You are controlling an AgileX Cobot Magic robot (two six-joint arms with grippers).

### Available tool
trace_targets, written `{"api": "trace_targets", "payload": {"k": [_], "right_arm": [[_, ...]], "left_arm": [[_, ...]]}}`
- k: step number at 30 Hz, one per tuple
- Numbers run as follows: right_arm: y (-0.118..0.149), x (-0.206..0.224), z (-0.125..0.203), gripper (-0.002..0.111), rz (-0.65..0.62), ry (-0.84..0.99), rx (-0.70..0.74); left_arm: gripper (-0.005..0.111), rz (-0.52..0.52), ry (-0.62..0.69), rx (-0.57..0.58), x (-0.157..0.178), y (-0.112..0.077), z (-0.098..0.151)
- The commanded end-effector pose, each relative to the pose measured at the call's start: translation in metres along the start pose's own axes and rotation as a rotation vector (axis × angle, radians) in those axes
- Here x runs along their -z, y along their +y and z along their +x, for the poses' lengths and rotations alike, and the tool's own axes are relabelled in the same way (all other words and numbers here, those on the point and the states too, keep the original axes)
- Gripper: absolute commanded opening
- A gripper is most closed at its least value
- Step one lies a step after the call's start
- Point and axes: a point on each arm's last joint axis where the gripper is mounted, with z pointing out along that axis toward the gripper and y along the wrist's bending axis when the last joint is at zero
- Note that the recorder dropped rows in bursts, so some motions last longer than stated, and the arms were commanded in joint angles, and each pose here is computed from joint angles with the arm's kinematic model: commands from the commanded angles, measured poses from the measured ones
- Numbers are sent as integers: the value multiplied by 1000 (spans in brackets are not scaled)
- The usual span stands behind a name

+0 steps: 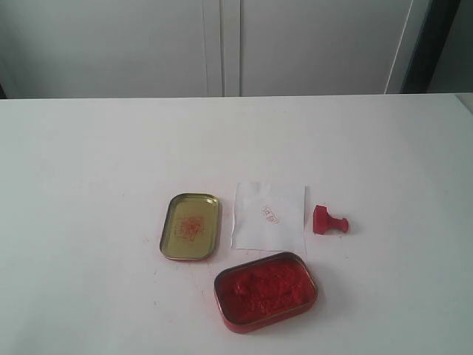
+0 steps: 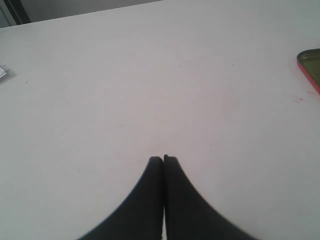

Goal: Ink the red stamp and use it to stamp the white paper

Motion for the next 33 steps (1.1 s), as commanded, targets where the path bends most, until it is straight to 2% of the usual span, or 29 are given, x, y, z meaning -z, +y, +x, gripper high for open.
{"api": "trace_targets", "payload": {"k": [1,33], "right_arm": [[0,-5,9,0,3,14,17],[1,-5,12,0,-24,43,22]], "left_arm": [[0,1,1,0,0,0,1],[0,1,1,0,0,0,1]]}}
